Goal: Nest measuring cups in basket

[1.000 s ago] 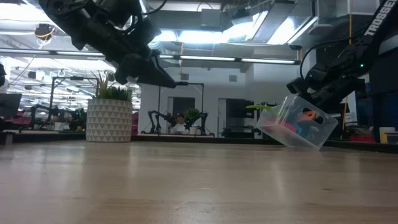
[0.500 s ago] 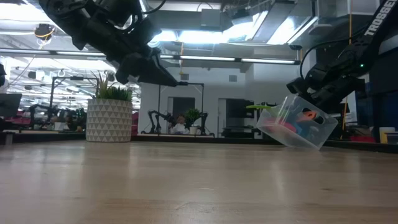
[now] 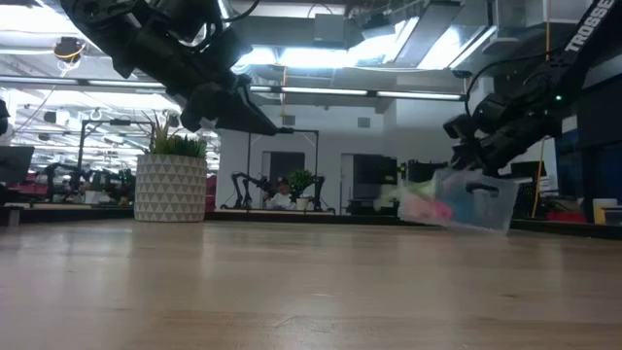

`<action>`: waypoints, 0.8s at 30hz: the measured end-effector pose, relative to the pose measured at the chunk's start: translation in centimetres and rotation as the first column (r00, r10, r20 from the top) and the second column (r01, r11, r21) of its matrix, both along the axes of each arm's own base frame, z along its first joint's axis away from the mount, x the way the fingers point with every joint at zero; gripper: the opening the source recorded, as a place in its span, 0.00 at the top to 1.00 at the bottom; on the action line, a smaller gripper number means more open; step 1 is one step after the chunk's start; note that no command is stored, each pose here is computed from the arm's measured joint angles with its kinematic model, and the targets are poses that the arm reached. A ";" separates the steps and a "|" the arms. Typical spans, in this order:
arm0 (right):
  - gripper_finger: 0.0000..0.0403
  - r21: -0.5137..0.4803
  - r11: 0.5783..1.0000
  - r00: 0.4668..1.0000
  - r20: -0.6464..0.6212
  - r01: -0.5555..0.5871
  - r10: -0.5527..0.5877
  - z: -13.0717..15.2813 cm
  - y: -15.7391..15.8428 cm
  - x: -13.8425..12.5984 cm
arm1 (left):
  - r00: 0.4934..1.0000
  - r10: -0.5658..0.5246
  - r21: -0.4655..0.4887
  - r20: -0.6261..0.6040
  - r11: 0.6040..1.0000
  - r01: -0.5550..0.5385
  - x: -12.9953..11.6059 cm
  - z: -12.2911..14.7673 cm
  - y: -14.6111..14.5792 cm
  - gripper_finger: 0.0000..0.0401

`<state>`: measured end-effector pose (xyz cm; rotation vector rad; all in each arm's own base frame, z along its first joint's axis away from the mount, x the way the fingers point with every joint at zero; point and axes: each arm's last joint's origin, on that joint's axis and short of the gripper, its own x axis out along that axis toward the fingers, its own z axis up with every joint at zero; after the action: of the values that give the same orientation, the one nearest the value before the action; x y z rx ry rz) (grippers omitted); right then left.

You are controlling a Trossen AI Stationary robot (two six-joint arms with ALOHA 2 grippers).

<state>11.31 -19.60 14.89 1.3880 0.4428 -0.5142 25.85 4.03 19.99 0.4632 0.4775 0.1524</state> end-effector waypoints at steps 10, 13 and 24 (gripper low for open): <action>0.63 -0.001 0.998 0.997 -0.050 -0.058 0.058 1.2 -0.3 0.1 | 1.000 0.000 0.000 0.000 1.000 0.000 0.0 0.0 0.0 0.93; 0.63 0.011 0.999 0.994 -0.100 -0.047 0.048 0.9 -0.1 -0.1 | 1.000 0.000 0.000 0.000 1.000 0.000 0.0 0.0 0.0 0.93; 0.63 0.010 0.999 0.986 -0.163 -0.041 0.042 0.7 0.1 -0.3 | 1.000 0.002 -0.005 0.001 1.000 -0.002 0.0 0.0 0.0 0.93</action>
<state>11.02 -19.51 15.57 1.3451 0.6051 -0.5953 25.84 4.03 19.98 0.4580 0.4774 0.1535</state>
